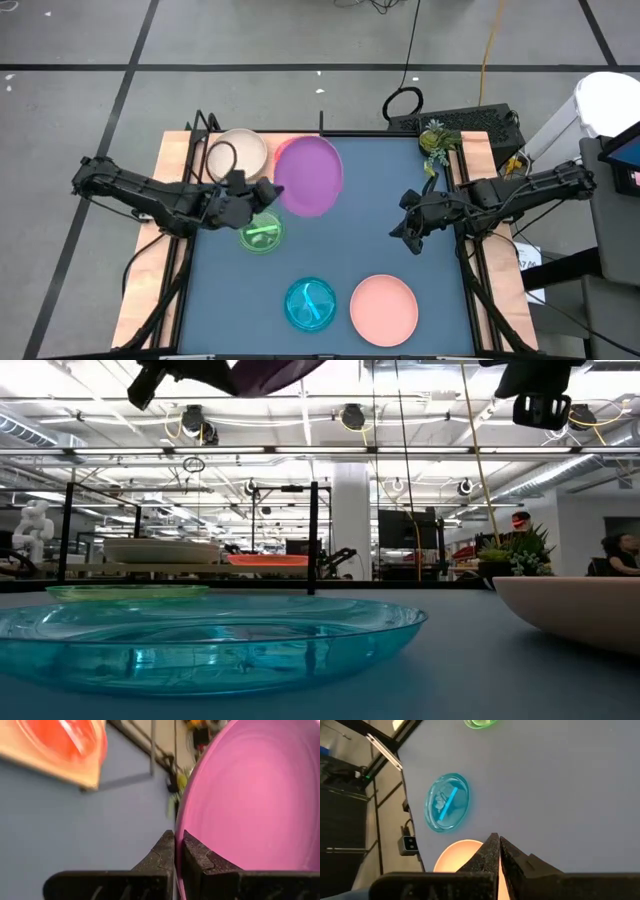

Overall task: Place and stack plates onto a shelf
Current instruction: Stack the violet plate on top of the white plate on the shelf

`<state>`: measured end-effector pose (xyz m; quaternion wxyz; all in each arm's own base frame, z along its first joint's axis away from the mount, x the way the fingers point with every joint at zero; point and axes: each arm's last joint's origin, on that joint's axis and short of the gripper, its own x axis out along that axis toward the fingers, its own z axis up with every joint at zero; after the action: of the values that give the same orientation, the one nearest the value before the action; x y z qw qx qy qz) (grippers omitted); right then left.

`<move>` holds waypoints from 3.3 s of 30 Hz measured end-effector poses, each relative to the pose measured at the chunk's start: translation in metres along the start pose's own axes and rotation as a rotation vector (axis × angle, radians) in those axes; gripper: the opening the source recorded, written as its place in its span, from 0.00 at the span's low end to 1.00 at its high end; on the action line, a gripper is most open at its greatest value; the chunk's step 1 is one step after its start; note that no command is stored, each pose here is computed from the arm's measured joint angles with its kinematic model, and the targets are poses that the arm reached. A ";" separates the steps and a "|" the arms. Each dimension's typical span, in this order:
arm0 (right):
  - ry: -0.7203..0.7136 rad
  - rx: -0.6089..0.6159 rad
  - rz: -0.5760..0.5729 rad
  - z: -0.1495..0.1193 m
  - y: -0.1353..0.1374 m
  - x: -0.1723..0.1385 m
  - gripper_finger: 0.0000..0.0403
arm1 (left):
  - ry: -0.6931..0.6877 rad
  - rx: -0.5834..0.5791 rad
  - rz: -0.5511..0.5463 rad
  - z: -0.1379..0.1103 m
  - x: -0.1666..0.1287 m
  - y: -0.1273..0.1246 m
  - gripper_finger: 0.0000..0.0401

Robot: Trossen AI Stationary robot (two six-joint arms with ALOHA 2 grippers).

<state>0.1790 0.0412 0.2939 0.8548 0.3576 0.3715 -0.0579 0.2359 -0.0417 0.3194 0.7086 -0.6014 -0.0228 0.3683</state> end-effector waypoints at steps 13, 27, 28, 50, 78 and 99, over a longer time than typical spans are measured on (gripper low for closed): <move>-0.014 -0.020 0.014 0.000 0.000 -0.005 0.00 | -0.193 0.071 0.044 0.022 0.010 0.002 0.03; -0.014 -0.030 0.014 0.000 0.000 -0.005 0.00 | -0.297 -0.069 0.117 0.044 0.023 0.008 0.03; -0.014 -0.030 0.014 0.000 0.000 -0.005 0.00 | -0.308 -0.081 0.134 0.046 0.024 0.011 0.03; -0.054 -0.085 -0.022 0.001 -0.001 -0.005 0.00 | -0.434 -0.246 0.591 0.096 0.030 0.055 0.03; -0.054 -0.055 -0.021 0.001 -0.001 -0.005 0.00 | -0.428 -0.324 0.909 0.111 0.029 0.095 0.03; -0.054 -0.024 -0.021 0.001 -0.001 -0.005 0.00 | -0.491 -0.333 0.951 0.119 0.035 0.114 0.07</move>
<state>0.1756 0.0385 0.2970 0.8680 0.3420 0.3527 -0.0719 0.1486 0.0777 0.2384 0.3339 -0.5456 0.0287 0.7681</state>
